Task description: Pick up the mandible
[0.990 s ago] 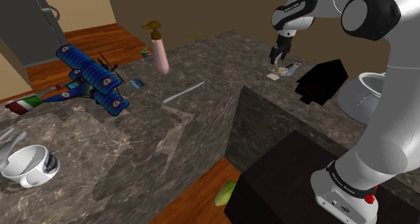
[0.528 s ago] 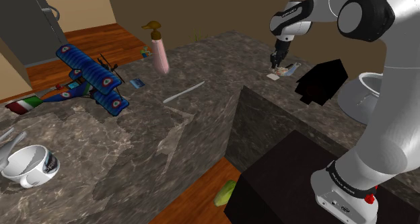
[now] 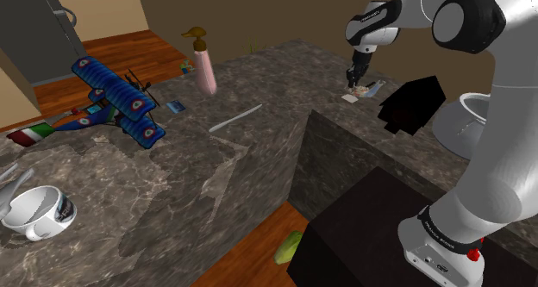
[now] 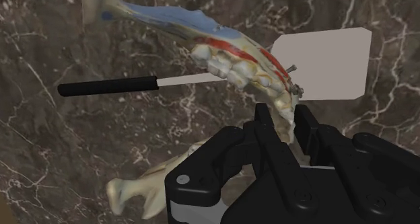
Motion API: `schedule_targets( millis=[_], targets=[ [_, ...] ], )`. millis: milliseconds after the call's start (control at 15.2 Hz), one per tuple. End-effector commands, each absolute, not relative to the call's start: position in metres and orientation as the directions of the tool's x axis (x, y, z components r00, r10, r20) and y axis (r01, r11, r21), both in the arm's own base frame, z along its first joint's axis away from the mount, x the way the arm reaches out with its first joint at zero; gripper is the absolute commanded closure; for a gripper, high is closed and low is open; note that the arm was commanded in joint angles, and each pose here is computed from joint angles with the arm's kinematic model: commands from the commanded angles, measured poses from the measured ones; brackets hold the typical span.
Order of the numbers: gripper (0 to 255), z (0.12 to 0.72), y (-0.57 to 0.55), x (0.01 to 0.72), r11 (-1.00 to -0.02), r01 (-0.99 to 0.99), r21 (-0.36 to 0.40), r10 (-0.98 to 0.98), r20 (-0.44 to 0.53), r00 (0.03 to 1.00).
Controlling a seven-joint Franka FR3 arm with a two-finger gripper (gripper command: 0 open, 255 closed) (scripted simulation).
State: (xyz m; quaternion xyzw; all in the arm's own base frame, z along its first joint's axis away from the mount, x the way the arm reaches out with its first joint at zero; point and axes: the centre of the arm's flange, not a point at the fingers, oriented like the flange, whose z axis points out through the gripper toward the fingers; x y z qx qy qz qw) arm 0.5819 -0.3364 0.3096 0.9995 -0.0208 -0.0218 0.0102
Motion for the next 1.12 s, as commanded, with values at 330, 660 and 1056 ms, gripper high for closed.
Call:
schedule_targets(
  millis=[330, 660, 1056],
  targets=[
    [255, 0.341, -0.337, 0.582, -0.999, -0.041, 0.021, -0.042, -0.044, 0.998],
    [255, 0.367, -0.337, 0.582, -0.999, -0.041, 0.021, -0.042, -0.044, 0.998],
    [255, 0.389, -0.337, 0.582, -0.999, -0.041, 0.021, -0.042, -0.044, 0.998]
  ],
)
